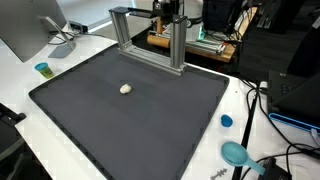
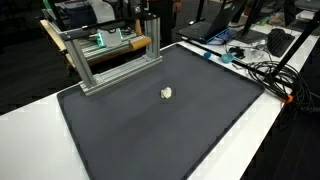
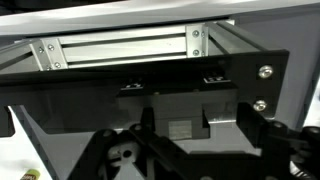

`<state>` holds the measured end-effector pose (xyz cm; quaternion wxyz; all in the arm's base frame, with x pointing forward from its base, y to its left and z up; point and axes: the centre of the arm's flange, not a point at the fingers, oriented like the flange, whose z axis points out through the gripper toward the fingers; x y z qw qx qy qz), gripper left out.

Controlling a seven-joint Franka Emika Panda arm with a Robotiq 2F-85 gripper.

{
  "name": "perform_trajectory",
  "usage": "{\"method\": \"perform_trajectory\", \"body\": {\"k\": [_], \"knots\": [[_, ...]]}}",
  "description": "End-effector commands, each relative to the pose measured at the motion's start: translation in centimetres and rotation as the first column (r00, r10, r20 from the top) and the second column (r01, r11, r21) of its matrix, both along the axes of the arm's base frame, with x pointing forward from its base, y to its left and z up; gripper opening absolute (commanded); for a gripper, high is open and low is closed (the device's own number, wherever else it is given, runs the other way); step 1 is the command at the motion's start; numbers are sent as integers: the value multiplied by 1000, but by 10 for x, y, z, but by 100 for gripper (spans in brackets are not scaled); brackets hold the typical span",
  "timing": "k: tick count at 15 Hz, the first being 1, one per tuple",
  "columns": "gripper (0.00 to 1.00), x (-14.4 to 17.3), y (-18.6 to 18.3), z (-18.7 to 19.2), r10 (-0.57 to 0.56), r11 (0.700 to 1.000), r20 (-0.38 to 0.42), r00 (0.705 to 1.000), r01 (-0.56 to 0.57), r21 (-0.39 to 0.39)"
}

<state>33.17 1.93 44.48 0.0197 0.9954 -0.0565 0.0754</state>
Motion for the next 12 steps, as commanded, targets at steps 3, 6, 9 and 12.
{"method": "perform_trajectory", "body": {"k": [3, 6, 9, 12], "knots": [[67, -3, 5, -9, -46, 999, -24, 999, 46, -27], [66, -2, 3, -5, 5, 1000, -22, 1000, -5, -15], [64, -2, 3, -3, 39, 999, -20, 999, -40, -15], [68, -2, 5, -1, 138, 990, -28, 990, -138, 9]]}}
